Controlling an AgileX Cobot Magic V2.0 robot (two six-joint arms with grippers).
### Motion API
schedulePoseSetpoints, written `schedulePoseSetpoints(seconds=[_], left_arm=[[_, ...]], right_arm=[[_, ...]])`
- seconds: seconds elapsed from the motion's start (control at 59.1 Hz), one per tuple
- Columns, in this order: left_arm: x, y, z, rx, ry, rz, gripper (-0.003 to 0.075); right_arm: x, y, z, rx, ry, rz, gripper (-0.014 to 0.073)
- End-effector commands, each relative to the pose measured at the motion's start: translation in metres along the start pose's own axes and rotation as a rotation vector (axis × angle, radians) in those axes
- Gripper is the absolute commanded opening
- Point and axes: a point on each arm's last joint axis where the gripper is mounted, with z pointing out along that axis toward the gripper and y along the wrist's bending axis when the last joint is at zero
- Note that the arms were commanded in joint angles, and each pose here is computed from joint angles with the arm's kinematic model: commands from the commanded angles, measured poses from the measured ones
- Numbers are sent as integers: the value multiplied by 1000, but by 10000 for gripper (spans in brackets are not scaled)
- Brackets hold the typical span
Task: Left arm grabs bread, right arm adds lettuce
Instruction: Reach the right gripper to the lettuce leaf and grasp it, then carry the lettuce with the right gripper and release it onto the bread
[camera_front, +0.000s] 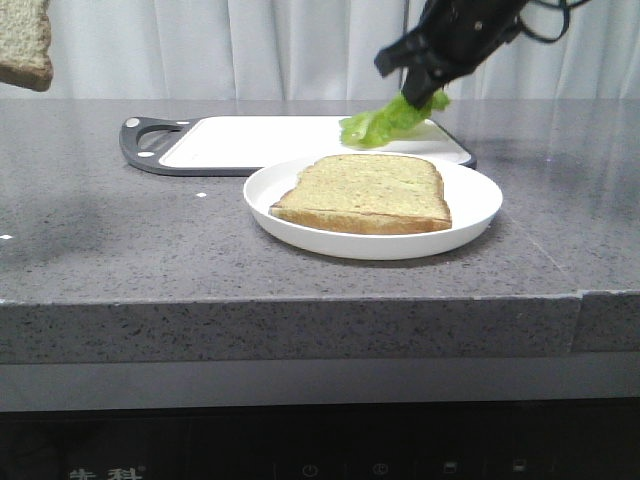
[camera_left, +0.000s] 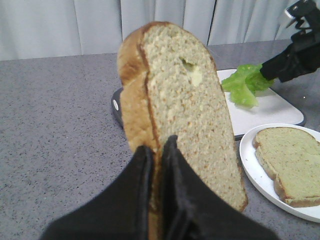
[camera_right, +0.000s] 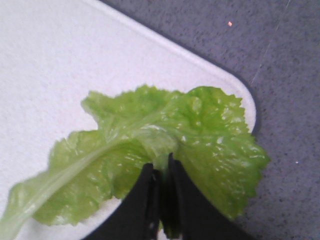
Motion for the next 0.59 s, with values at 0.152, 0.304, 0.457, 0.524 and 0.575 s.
schedulePoseSetpoints(seconds=[0.152, 0.304, 0.457, 0.524, 0.575], left_arm=[[-18, -1, -3, 12, -128, -20, -21], [-18, -1, -3, 12, -128, -20, -21], [-18, -1, -3, 12, -128, -20, -21], [-18, -1, -3, 12, -128, -20, -21], [-18, -1, -3, 12, -128, -20, -21]], right_arm=[[-29, 21, -99, 4, -258, 61, -63], [-1, 54, -136, -27, -306, 34, -63], [34, 77, -161, -80, -298, 67, -63], [50, 85, -168, -96, -297, 82, -63], [62, 90, -171, -101, -293, 81, -63]])
